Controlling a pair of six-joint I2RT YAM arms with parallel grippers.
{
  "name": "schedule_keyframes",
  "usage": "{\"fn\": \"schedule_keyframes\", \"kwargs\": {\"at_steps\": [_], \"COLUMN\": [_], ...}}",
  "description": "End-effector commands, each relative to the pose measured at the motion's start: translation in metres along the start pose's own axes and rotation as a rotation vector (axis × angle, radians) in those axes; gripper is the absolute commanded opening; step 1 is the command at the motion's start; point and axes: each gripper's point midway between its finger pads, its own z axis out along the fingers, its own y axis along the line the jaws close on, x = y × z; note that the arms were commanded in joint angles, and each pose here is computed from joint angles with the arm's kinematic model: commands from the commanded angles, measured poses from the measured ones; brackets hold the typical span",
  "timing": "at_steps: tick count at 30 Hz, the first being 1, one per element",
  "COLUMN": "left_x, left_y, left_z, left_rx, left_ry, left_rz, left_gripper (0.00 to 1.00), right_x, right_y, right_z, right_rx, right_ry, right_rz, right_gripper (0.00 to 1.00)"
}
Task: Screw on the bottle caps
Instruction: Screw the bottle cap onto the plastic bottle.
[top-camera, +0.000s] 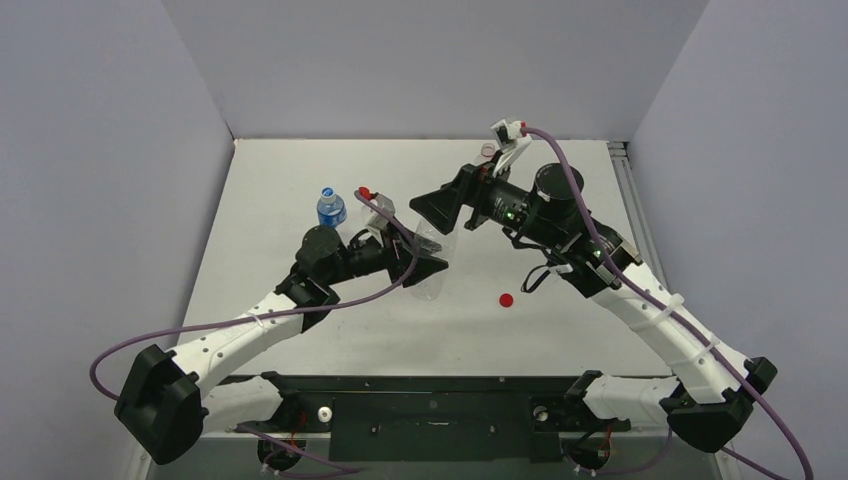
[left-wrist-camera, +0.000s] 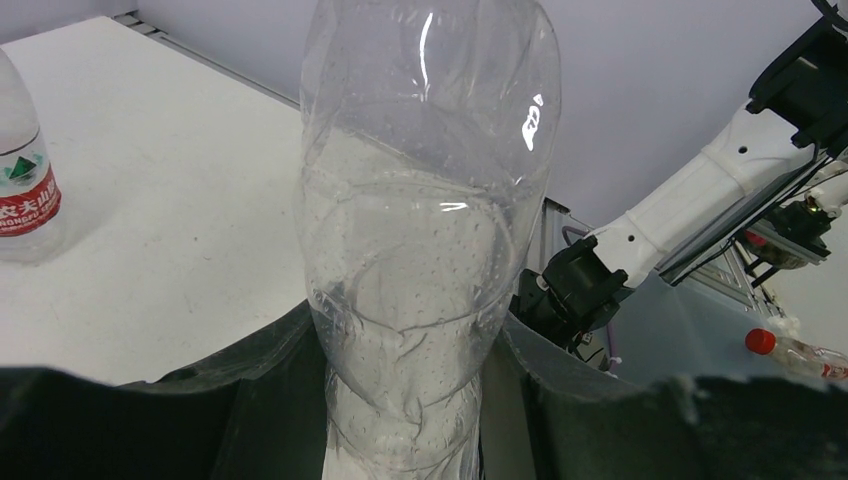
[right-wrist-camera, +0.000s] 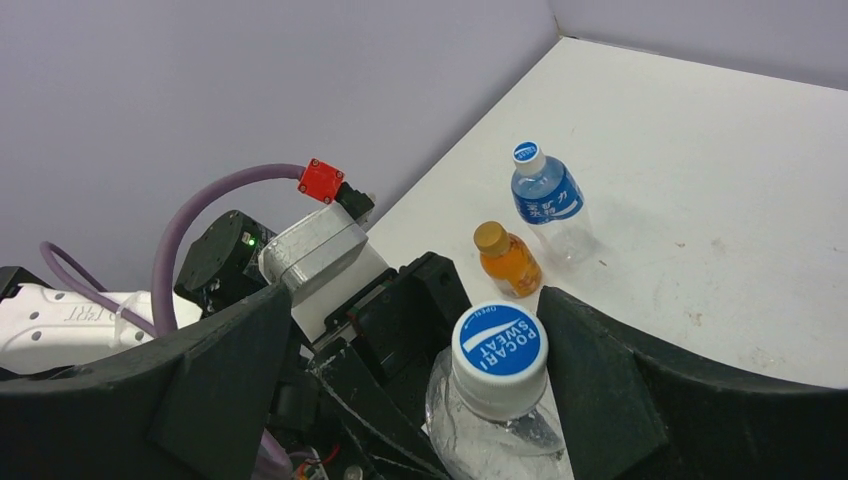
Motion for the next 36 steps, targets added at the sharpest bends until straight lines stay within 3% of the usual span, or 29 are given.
{"fn": "schedule_keyframes", "kwargs": {"at_steps": [1,8,13,22,33,36], "left_x": [-0.005,-0.017,-0.010,-0.006,-0.001,0.000], "left_y": [0.031,-0.009,-0.024,-0.046,-0.050,-0.049], "left_z": [-0.007,-0.017,-0.021,-0.028,-0.029,-0.028], "left_rx": [-0.131,0.027,0.104,0.214,0.252,0.255], "left_ry": [-0.017,0.000,0.061,0.102,0.127,0.133], "left_rz": [-0.029,0.051,0.053,0.056,0.048,0.049], "left_gripper": [0.00,0.00,0.00,0.00,0.00,0.00], "right_x": [-0.022,-0.025,-0.017,0.007,0.012,0.015], "right_y": [0.027,-0.006,-0.004,-0.010,0.009,0.011], "right_z": [-0.032,-0.046,-0.050,-0.051,-0.042,-0.040], "right_rx": [-0.069,0.052,0.029,0.036,-0.056,-0.062], "right_ry": [-0.074,-0.084,-0.002,0.134,0.152,0.164], "right_rz": [-0.036,-0.036,-0.081,-0.137,-0.111,-0.110], "right_gripper": [0.87,0.85,0.81,0.64,0.44,0.42]}}
